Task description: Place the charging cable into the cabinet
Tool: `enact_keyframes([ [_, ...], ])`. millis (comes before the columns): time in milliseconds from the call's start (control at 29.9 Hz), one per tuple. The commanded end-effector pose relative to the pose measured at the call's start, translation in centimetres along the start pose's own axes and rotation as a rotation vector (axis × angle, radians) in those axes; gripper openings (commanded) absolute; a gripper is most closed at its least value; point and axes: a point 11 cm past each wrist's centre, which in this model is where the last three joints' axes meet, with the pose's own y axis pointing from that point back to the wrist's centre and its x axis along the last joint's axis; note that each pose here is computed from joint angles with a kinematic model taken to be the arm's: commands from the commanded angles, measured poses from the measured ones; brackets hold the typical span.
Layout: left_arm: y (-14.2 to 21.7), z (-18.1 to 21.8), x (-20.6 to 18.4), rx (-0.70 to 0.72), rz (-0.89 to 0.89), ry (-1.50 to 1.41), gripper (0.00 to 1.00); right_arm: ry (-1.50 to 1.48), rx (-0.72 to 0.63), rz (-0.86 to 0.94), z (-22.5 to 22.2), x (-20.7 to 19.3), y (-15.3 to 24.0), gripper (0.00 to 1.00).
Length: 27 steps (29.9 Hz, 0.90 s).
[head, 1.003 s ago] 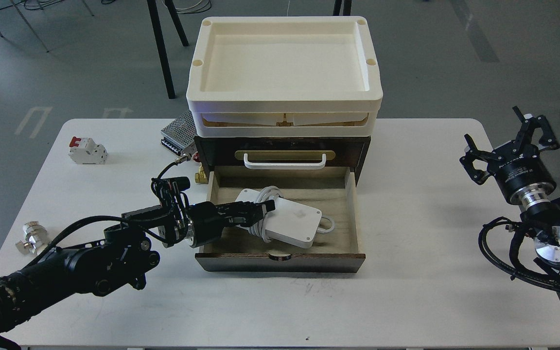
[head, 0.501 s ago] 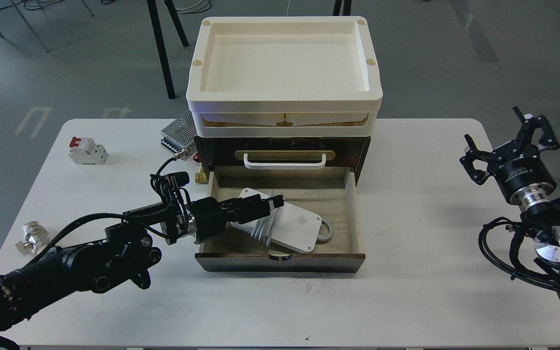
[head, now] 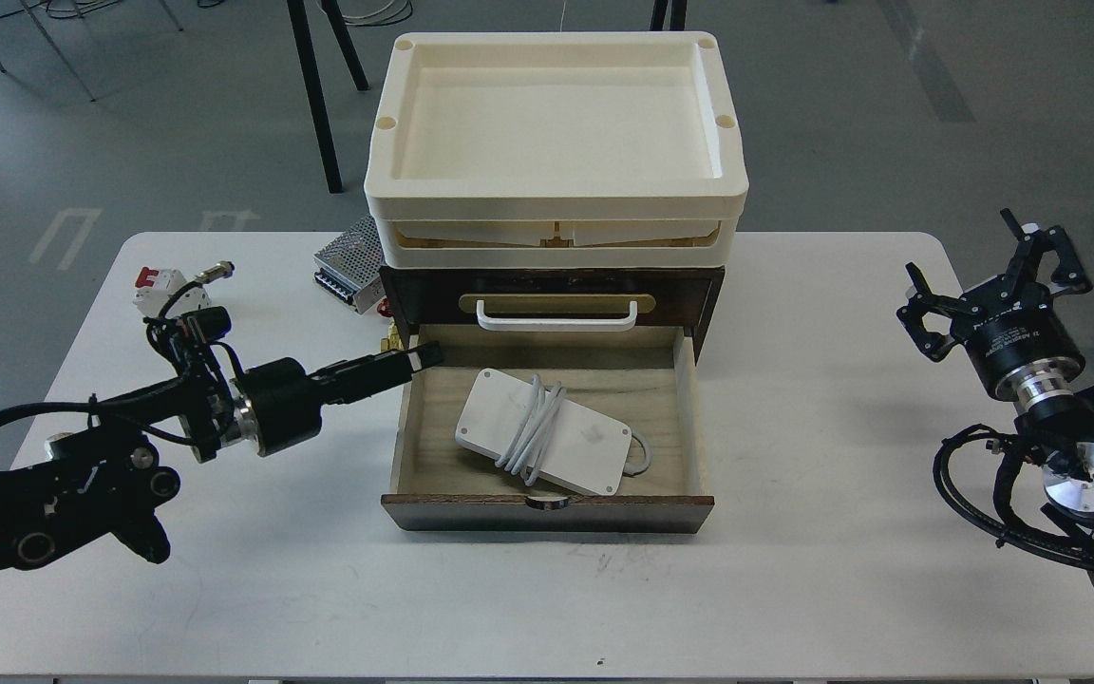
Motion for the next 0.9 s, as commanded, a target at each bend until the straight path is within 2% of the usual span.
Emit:
enact_keyframes([
  [0,3.5,-1.5,3.1,0.058,0.122,0.116,0.99,0.0,-0.002,-0.001,0.1,0.0,0.0,0.99],
  [368,11.4,-8.0,9.2,0.176,0.62,0.608,0.99,0.038,-0.019,-0.028,0.4,-0.6,-0.2,0.99],
  [501,11.4,-10.1,10.0,0.174,0.765,0.736,0.99,0.07,-0.035,-0.055,0.9,-1.1,-0.3,0.99],
  [668,13.1,-13.1,12.1,0.174,0.98,0.796,0.99,0.06,-0.026,-0.055,1.0,-1.3,-0.5,0.99],
  [869,13.7,-14.7,11.7,0.136,0.976,0.871,0.99,0.053,-0.022,-0.053,1.0,-1.3,-0.6,0.99],
])
